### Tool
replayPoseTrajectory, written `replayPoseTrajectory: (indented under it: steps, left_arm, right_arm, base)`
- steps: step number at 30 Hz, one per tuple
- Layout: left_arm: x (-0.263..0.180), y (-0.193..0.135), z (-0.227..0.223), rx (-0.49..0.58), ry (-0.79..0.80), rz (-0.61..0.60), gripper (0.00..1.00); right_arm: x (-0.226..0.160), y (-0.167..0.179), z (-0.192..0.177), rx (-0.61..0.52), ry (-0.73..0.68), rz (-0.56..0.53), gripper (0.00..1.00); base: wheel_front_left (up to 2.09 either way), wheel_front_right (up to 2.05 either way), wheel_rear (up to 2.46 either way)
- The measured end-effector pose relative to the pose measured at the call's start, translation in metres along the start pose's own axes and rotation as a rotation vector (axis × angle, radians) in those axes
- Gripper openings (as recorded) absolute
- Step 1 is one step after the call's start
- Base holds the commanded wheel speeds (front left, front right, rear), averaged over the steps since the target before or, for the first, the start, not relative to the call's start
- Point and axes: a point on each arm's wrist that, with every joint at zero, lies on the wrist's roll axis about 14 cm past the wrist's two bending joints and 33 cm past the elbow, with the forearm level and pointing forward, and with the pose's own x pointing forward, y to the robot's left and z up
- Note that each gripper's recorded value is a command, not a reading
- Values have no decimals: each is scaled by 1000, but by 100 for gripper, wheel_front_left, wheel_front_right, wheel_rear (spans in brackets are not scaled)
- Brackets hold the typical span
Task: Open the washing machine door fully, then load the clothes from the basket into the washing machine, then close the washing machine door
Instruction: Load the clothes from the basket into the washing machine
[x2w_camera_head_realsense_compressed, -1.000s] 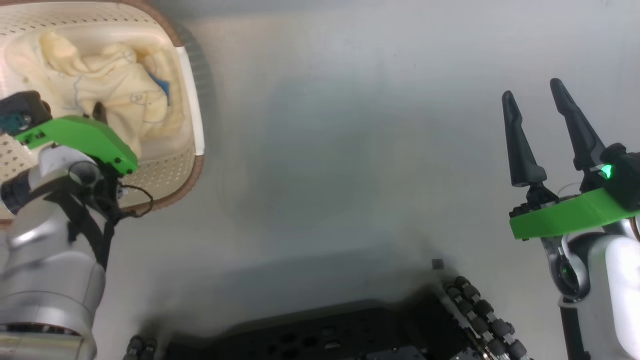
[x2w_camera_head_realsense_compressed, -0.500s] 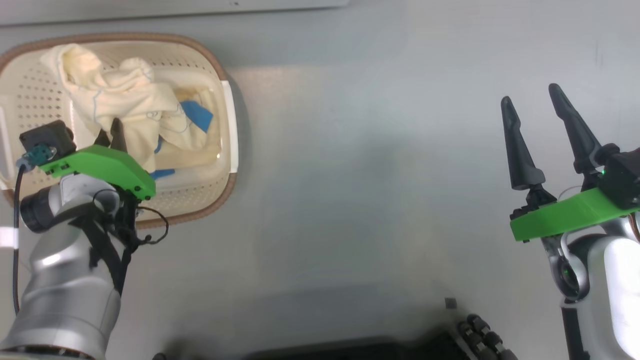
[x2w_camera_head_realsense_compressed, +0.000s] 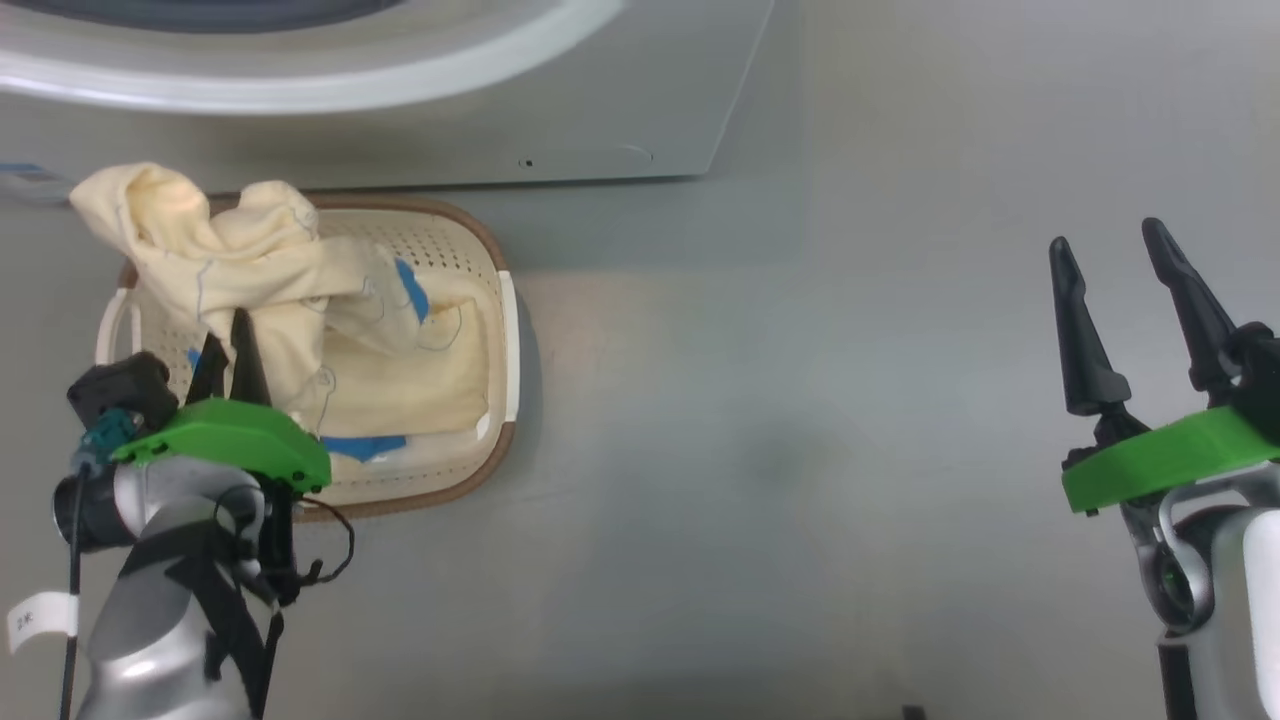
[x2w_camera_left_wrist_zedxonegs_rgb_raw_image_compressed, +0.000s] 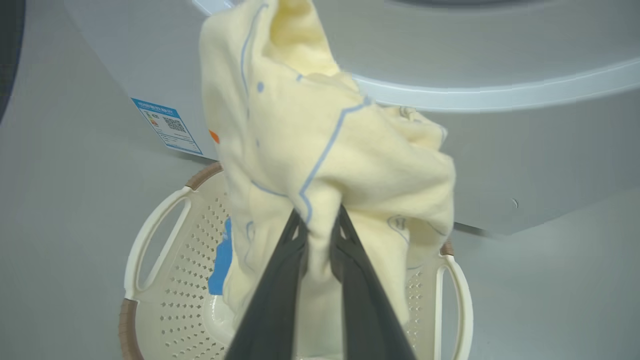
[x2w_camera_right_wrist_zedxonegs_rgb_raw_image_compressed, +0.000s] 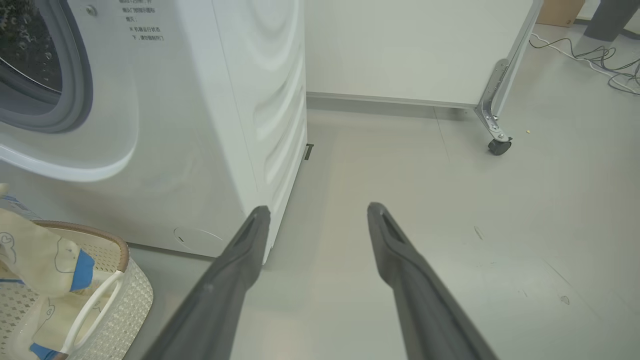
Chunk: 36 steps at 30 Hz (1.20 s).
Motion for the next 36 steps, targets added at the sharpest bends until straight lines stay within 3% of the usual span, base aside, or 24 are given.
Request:
replayPoseTrajectory:
  steps: [14,27,36]
  left_arm:
    - [-79,-19,84,60,-298,-59,0]
    - [-142,-35,107,129,-430,-108,0]
    - [-165,-40,108,149,-441,-121,0]
  right_arm:
    - [-45,-4,43,4,-79,-13,100]
    - [-84,-7,61,1,-121,-26,100]
    - [-101,-13,62,5,-124,-45,100]
  base:
    - [0,0,0]
    - [0,0,0]
    - [0,0,0]
